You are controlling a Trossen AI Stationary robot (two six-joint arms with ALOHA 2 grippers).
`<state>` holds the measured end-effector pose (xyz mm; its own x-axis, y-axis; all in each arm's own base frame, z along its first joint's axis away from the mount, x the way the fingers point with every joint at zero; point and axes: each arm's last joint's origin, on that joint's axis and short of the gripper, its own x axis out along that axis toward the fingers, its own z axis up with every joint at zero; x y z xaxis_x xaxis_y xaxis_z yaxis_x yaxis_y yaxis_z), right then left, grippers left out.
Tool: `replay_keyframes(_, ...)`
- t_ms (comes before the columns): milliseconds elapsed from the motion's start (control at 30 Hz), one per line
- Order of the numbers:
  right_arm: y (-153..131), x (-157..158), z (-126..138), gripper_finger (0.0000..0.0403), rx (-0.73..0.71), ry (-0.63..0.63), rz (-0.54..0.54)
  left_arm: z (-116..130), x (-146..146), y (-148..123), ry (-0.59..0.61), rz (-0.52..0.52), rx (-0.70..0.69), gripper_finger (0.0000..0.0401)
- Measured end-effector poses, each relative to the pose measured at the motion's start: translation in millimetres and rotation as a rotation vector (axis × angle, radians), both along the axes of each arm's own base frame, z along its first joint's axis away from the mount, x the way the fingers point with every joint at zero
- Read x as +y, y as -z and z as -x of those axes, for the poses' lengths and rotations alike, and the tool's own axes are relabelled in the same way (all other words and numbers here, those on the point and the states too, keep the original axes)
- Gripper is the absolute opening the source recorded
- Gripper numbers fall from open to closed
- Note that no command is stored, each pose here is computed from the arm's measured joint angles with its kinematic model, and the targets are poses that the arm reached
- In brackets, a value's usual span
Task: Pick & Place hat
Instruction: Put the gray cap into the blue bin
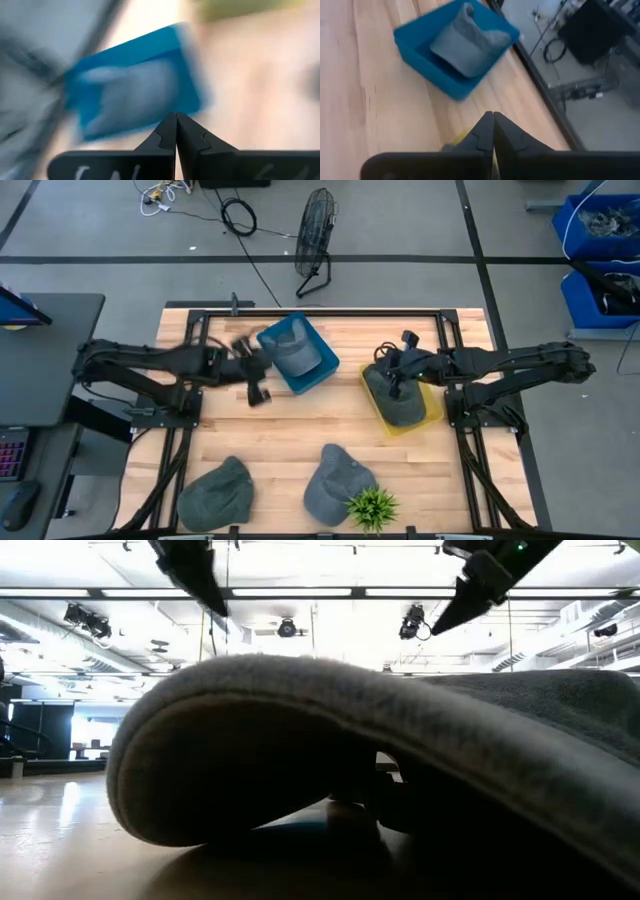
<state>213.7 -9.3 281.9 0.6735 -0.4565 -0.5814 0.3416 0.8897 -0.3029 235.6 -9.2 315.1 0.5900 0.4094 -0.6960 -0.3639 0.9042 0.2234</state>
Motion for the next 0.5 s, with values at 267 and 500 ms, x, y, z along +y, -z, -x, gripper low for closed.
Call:
replay_keyframes(267,-12,1,-10,0.0013,-0.150,-0.030,0.023,-19,-25,45,0.283,0.086,-0.238,0.0019)
replay_keyframes(500,-9,1,-8,0.0011,-0.112,-0.039,0.017,-17,-23,54,0.240,0.115,-0.227,0.0016)
